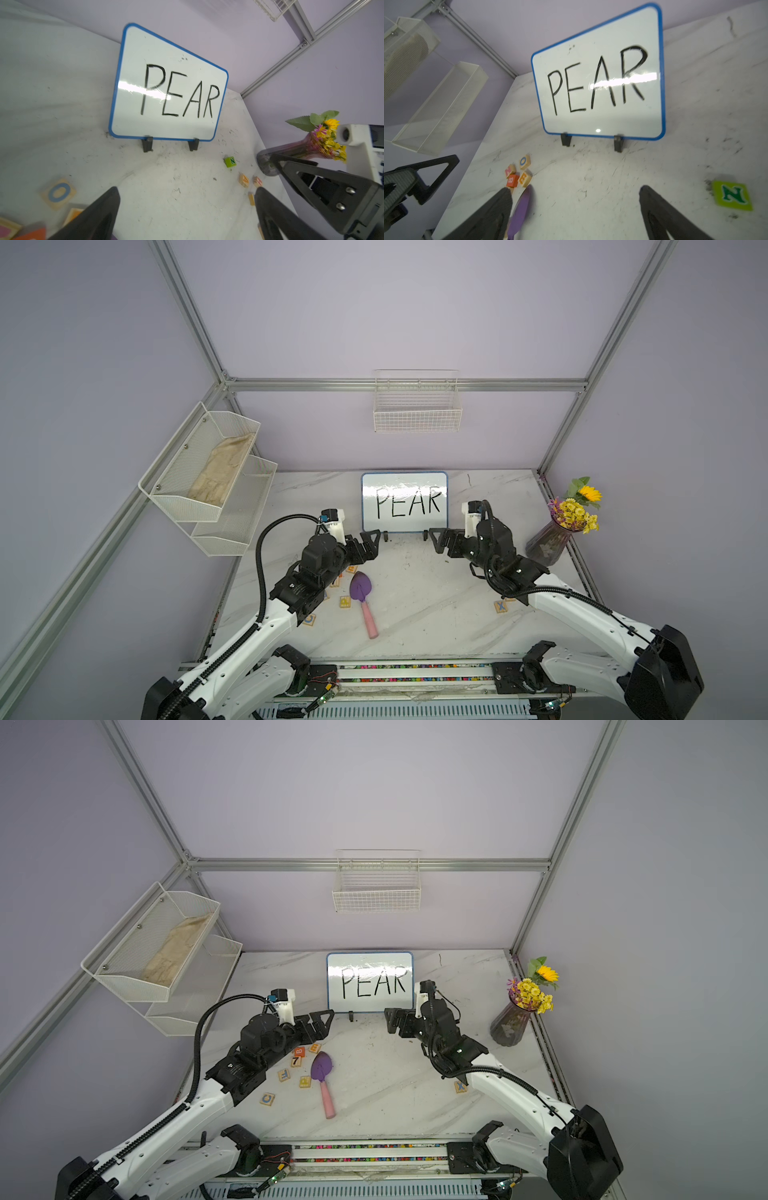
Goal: Spell the uppercase word “pear” with letter blocks
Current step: Pick up the letter block from the center of the board.
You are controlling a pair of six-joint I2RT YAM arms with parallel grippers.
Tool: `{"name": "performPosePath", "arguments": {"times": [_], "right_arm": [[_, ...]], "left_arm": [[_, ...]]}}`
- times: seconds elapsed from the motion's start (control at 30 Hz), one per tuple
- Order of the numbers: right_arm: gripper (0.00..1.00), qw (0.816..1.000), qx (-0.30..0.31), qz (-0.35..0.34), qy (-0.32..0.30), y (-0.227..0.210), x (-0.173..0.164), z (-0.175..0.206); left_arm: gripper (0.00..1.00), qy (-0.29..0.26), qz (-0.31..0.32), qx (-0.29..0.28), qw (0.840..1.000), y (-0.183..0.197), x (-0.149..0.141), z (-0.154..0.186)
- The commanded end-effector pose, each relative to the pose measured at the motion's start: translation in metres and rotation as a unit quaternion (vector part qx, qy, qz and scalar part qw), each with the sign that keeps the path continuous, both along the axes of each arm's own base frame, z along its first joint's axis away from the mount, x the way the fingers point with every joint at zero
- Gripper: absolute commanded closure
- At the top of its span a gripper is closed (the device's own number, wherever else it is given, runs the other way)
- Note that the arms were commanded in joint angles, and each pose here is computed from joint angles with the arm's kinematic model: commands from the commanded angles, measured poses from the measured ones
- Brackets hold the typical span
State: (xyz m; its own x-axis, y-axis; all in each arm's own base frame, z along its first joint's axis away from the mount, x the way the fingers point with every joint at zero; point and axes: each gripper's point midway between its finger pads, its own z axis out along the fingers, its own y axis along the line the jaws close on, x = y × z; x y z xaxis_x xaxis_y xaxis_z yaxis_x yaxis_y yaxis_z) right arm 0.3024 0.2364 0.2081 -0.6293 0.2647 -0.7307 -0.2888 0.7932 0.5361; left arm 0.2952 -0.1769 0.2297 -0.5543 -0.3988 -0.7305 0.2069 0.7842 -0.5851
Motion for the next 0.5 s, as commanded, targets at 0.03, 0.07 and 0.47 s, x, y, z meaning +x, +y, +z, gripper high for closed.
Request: {"name": "performPosePath", "arguments": {"times": [0.03,0.07,0.47], "right_arm": [[0.02,0.997,0.066,0.003,0.044,0.033,-0.012,-0.002],[0.02,0.997,0.065,0.023,0.037,0.042,-0.014,0.001],[0.02,0.994,0.058,-0.006,0.089,0.05,-0.006,-0.038]], "left_arm": [[0.0,0.019,-0.033,-0.049,0.998,-0.026,-0.013,0.02],[0.0,0.017,-0.04,-0.05,0.998,-0.028,-0.016,0.021],[0.0,0.071,0.121,0.068,0.988,0.04,-0.003,-0.007]]}}
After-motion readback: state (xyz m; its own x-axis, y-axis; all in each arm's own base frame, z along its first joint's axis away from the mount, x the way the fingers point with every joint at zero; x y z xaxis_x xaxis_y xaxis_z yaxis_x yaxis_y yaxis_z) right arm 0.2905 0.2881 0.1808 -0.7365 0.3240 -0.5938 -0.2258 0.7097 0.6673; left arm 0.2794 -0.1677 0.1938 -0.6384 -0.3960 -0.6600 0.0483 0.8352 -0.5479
